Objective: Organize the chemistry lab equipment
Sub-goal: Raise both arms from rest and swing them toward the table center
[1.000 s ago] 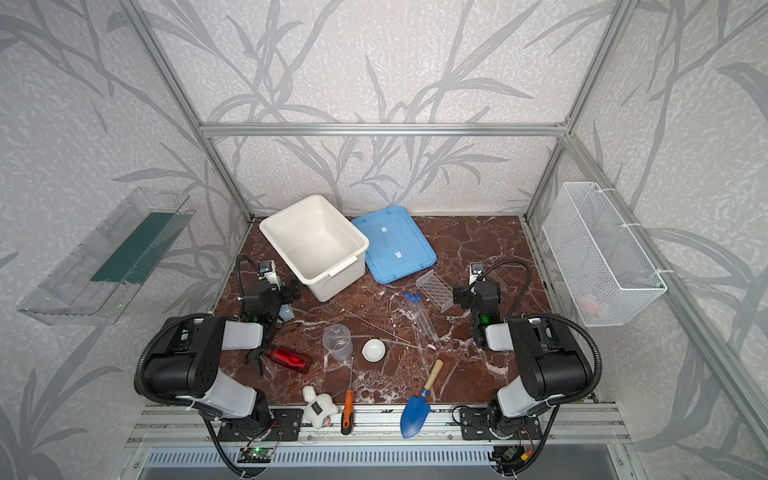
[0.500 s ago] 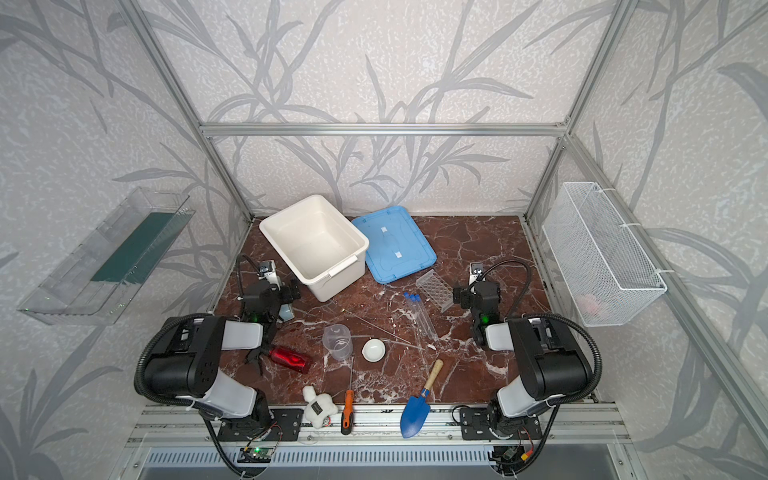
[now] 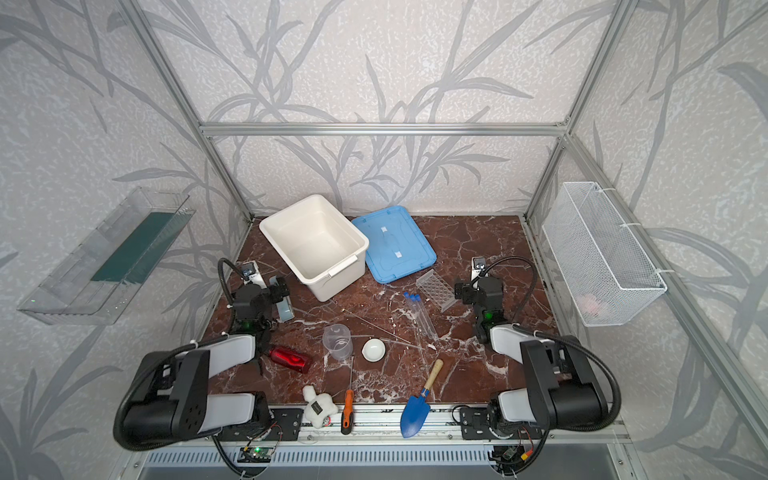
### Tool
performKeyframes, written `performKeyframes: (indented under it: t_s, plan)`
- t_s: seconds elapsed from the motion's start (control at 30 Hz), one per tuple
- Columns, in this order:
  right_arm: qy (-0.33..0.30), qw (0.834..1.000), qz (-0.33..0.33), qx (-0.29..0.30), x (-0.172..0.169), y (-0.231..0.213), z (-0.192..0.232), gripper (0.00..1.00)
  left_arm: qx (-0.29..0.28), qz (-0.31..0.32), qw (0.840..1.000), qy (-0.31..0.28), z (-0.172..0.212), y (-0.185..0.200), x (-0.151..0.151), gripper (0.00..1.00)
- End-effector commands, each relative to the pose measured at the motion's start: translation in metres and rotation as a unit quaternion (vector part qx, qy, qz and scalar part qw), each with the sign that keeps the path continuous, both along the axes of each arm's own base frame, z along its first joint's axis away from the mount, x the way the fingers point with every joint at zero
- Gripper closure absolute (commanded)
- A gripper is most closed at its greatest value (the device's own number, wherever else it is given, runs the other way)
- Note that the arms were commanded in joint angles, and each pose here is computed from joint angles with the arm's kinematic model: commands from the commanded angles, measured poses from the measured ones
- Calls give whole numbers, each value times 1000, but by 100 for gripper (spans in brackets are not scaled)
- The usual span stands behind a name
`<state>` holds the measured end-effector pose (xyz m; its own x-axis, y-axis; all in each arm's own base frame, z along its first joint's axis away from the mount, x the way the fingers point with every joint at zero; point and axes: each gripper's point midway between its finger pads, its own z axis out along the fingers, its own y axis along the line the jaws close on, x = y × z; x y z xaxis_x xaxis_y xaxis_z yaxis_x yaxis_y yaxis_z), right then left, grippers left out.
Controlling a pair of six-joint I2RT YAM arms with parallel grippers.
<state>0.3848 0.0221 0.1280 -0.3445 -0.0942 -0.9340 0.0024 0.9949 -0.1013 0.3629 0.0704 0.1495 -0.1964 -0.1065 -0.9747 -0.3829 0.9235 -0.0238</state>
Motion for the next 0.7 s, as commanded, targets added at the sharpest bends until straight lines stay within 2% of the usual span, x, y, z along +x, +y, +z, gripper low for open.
performKeyframes:
  t_s: [0.0,0.07,0.13,0.17,0.2,0.23,0.3,0.47,0.53,0.67]
  plan:
    - [23,999,32,15,-4,12,25,1,-21,67,997,27,15,18,-20,1]
    - [29,999,19,37,-7,10,34,1,-24,70,997,32,24,18,-30,1]
    - [34,997,-5,65,-12,6,41,1,-25,67,997,4,34,17,-33,1]
    - [32,995,-44,84,-15,-4,44,1,-34,64,997,-2,38,16,-34,1]
    - [50,984,-120,118,-26,-23,42,1,-45,51,998,-4,45,11,-33,1]
    - [58,979,-143,136,-32,-30,45,1,-54,33,998,-6,51,5,-31,1]
    - [48,978,-86,184,-34,-19,59,1,-90,1,996,-23,70,-9,-29,1]
    - [4,971,-35,236,-65,-3,111,1,-200,-68,974,-75,123,-40,-39,1]
    - [-22,967,-10,253,-80,3,128,1,-239,-125,959,-90,140,-61,-42,1]
    - [-27,958,62,278,-100,27,144,1,-336,-144,917,-159,153,-70,-53,1]
